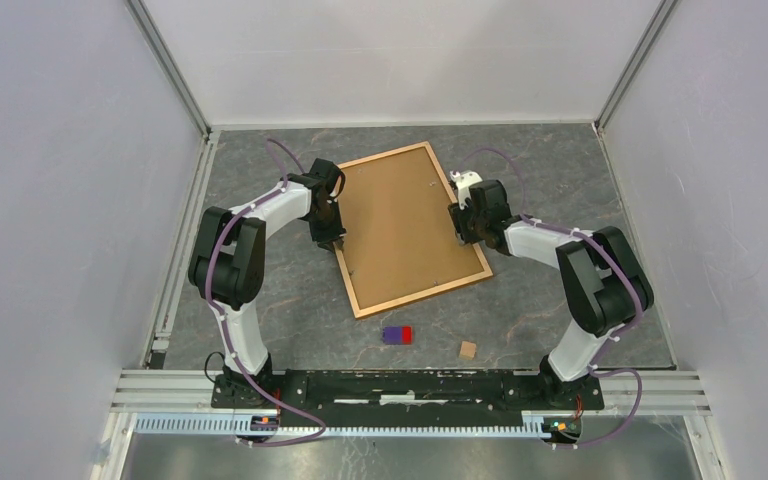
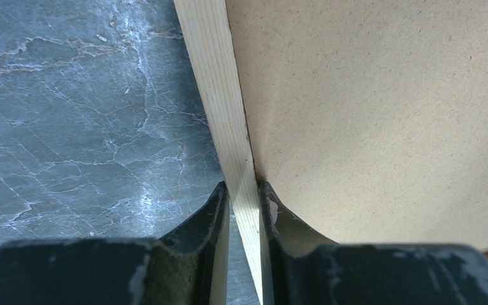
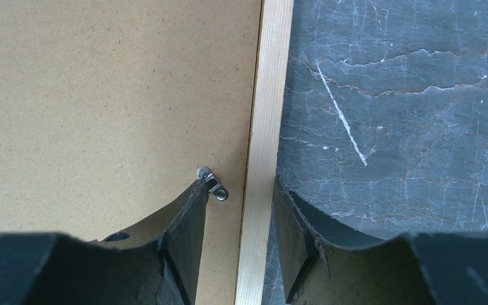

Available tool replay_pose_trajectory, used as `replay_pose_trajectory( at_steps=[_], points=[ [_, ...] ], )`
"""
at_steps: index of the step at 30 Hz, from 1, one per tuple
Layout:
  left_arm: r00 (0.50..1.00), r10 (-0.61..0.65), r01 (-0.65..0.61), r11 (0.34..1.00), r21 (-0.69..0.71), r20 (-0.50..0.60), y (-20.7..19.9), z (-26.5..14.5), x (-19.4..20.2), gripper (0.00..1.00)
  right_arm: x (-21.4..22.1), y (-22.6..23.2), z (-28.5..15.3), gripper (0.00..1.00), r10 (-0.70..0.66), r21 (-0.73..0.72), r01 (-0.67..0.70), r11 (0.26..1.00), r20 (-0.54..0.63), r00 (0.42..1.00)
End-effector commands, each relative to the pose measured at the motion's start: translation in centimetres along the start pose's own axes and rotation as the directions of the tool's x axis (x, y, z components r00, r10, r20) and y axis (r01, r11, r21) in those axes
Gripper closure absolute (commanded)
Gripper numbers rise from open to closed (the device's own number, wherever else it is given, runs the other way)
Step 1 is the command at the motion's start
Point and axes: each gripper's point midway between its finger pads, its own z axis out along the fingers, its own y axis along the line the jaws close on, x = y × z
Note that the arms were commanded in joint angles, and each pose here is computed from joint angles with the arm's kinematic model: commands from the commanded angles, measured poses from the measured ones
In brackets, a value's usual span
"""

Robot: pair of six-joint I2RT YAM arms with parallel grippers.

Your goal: Put the photo into the frame

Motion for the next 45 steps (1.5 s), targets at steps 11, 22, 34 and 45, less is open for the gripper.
replay_pose_trajectory(
  at_steps=[11,22,34,45],
  points=[
    [0.997,0.061,-0.064,0.995,0.077,0.042,-1.8,-1.4,-1.5,0.98,0.6,-1.1,0.6,0.75,0.11,0.116,-0.104,0.988,-0.052,0.993],
    [0.998,0.055,-0.058,0.995,0.085,0.043,-1.9,-1.6,-1.5,0.98,1.6,1.0,-0.2,0.65,0.169,0.153,-0.146,0.977,-0.15,0.974],
    [0.997,0.045,-0.052,0.992,0.113,0.061,-2.6,-2.3,-2.0,0.98,0.8,0.7,-1.7,0.86,0.123,0.192,-0.101,0.976,-0.107,0.987],
    [0.994,0.055,-0.064,0.994,0.094,0.09,-2.2,-2.7,-2.5,0.98,-10.2,1.1,2.4,0.33,0.032,0.14,-0.035,0.99,0.021,0.999]
  ],
)
